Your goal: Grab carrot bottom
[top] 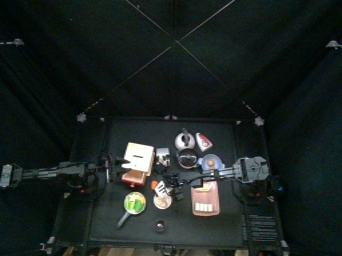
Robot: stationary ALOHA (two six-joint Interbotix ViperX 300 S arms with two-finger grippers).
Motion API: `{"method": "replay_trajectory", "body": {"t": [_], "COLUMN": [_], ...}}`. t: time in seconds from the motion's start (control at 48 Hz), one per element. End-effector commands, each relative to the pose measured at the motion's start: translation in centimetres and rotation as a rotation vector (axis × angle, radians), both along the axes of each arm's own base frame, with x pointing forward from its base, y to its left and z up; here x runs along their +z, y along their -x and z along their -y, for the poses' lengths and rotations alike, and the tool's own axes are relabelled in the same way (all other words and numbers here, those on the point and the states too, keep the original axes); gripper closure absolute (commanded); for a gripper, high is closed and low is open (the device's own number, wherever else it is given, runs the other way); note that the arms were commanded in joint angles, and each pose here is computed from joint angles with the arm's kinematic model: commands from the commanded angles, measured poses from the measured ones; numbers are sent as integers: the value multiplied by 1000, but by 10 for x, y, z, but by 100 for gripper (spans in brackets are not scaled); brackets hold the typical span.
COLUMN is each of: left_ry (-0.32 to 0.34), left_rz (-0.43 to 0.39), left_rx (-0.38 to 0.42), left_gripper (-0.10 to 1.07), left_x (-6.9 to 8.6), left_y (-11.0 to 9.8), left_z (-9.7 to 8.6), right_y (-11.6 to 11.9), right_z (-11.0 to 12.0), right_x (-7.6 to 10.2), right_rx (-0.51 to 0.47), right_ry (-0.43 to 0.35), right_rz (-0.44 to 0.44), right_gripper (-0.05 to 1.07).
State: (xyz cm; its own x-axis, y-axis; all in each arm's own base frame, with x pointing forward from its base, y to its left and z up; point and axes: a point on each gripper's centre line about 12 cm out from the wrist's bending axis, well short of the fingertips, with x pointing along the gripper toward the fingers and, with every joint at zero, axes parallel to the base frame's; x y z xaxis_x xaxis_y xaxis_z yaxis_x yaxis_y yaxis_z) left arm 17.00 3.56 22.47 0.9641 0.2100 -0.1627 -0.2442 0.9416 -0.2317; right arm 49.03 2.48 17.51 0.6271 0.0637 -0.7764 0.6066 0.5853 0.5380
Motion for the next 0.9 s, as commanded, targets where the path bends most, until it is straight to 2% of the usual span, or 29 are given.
{"method": "replay_trajectory", "body": {"t": [0.0,0.25,0.438,0.646,0.875], "left_ry": [-9,-10,-8,-7,-5], "left_rz": [4,4,0,-2,-4], "left_rx": [2,4,12,26,28], "left_gripper": [14,14,14,14,14], "left_x": [3,3,1,0,-1], "left_y": [-1,-1,0,0,1], "left_z": [-1,-1,-2,-5,-5], "right_y": [-8,-10,-14,-22,-28], "right_z": [0,3,8,12,16], "right_x": [16,-2,-10,-19,-28], "right_rx": [-6,-104,-129,-135,-151], "right_ry": [58,79,113,151,190], "right_rz": [42,0,-5,-29,-97], "right_gripper": [77,46,30,21,20]}}
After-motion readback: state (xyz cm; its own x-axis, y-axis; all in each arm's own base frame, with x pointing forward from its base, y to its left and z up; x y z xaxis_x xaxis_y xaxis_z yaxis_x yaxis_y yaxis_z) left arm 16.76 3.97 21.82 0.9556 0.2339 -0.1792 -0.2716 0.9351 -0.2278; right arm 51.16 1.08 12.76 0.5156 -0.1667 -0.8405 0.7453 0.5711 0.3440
